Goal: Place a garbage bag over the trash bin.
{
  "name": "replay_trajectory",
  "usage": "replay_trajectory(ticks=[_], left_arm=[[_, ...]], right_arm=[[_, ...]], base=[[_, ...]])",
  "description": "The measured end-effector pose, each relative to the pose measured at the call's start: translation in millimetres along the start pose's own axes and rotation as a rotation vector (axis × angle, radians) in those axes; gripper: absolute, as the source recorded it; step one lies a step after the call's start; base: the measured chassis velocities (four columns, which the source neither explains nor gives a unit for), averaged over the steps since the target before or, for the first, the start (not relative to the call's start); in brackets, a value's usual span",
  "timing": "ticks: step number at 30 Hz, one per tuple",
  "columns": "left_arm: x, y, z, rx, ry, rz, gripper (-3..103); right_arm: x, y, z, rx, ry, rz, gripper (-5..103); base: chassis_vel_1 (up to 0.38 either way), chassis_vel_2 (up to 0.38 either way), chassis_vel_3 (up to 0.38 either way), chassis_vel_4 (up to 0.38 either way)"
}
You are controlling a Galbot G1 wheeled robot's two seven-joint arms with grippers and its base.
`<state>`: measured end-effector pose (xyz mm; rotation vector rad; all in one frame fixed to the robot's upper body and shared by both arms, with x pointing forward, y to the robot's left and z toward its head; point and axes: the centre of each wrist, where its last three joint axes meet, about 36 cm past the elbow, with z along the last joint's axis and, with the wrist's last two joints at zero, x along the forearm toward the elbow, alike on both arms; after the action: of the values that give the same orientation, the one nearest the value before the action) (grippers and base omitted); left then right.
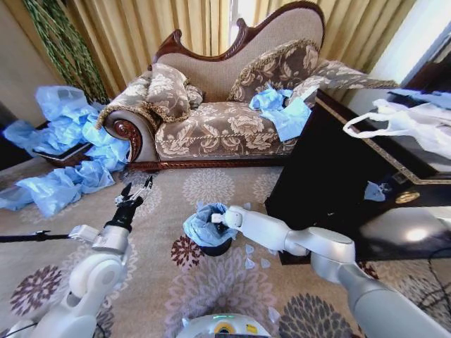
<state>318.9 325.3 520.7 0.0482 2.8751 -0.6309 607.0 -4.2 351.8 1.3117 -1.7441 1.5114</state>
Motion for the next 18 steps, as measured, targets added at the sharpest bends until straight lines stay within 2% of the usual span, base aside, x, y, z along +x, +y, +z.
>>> replay_trajectory(ticks=[9, 12, 15, 18], left_arm=[[-3, 2.9, 0, 0.016, -0.005, -0.006, 100], [-4, 1.4, 2, 0.023, -0.003, -0.002, 100], [-5, 0.4, 2, 0.022, -0.005, 0.003, 100], [-7, 0.8, 0, 0.019, -0.008, 0.006, 100]], right_arm=[[-3, 28, 7, -0.002, 0.011, -0.05, 0], [-2, 23, 8, -0.012, 0.01, -0.039, 0], [-1, 7, 16, 0.026, 0.03, 0.004, 0], [0, 4, 26, 0.035, 0.051, 0.007, 0]], base=[[0.0, 0.0, 0.0, 0.0], [0.0, 0.0, 0.0, 0.0], [0.0, 0.0, 0.0, 0.0], [0.0, 0.0, 0.0, 0.0]])
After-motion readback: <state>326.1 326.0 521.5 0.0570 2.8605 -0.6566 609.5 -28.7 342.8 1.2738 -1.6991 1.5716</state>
